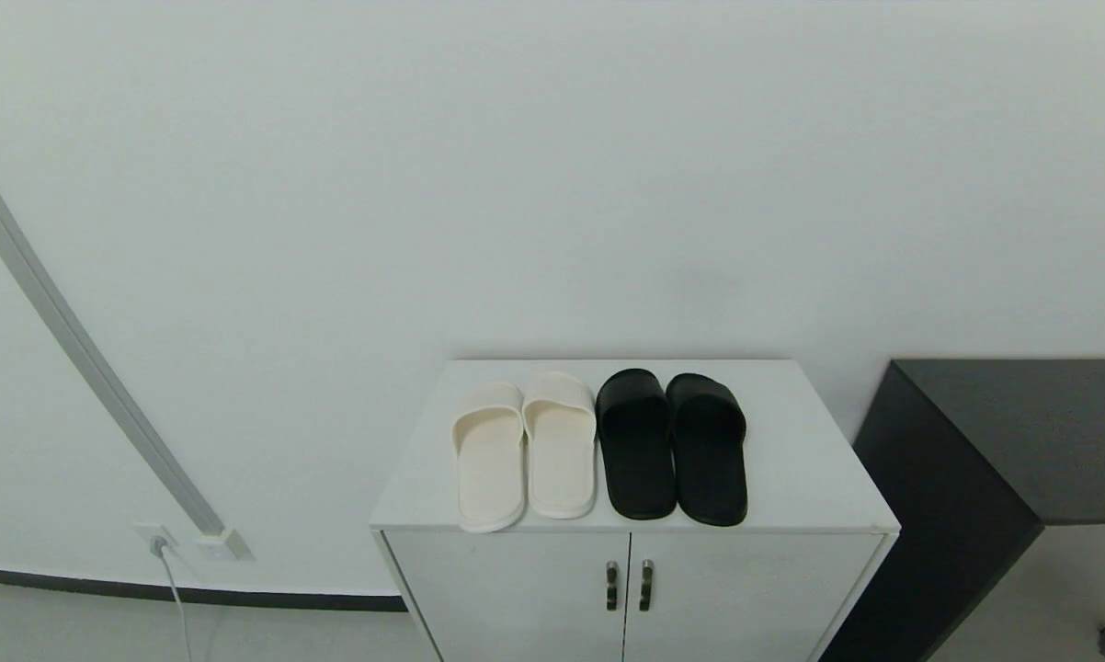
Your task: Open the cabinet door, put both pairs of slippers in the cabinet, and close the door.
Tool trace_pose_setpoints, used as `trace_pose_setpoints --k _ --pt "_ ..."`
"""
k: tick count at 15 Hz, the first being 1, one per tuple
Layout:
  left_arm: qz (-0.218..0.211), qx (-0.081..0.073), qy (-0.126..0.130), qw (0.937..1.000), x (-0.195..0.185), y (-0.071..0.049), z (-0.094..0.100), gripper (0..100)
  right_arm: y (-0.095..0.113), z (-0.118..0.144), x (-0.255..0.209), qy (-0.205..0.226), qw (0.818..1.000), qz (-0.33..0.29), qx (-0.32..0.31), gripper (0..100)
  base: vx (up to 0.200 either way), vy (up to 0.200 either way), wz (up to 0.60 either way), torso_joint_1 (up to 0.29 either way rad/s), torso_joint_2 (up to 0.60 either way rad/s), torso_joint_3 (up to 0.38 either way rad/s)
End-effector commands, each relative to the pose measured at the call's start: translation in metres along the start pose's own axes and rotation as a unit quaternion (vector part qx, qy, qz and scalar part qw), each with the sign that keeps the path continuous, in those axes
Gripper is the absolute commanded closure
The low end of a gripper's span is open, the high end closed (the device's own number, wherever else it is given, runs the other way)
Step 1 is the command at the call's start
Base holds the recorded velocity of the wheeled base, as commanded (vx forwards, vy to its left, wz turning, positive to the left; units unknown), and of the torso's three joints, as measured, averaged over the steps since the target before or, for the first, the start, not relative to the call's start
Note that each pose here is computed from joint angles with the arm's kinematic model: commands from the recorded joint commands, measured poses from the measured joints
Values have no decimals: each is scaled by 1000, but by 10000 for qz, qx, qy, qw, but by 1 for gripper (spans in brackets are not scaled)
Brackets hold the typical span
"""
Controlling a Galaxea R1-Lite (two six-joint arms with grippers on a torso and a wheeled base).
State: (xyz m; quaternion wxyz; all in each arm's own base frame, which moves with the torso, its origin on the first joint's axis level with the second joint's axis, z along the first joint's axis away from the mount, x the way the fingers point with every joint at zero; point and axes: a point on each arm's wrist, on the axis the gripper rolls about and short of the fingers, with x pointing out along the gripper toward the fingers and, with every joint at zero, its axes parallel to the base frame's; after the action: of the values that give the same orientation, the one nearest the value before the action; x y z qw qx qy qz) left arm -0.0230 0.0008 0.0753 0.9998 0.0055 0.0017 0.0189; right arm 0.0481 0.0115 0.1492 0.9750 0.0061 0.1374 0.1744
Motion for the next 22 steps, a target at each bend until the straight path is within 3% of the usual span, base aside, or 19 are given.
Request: trace_pose_setpoints --k 1,2,5,11,14,22 --pt "2 0 7 10000 0 0 0 100 10 17 68 764 9956 535 12 0 0 0 0 0 0 0" --pt "2 0 7 10000 0 0 0 100 16 20 77 763 9958 507 -14 0 0 0 0 0 0 0" --pt "-5 0 7 10000 0 0 0 100 66 35 127 606 9972 321 294 0 0 0 0 0 0 0" --pt "-5 0 15 10000 0 0 0 100 124 43 199 511 9979 -116 370 0 0 0 0 0 0 0" --pt "-5 0 15 10000 0 0 0 100 138 34 237 446 9959 -718 315 0 0 0 0 0 0 0" --pt "-5 -8 7 10000 0 0 0 100 151 16 302 289 9916 -1202 370 0 0 0 0 0 0 0"
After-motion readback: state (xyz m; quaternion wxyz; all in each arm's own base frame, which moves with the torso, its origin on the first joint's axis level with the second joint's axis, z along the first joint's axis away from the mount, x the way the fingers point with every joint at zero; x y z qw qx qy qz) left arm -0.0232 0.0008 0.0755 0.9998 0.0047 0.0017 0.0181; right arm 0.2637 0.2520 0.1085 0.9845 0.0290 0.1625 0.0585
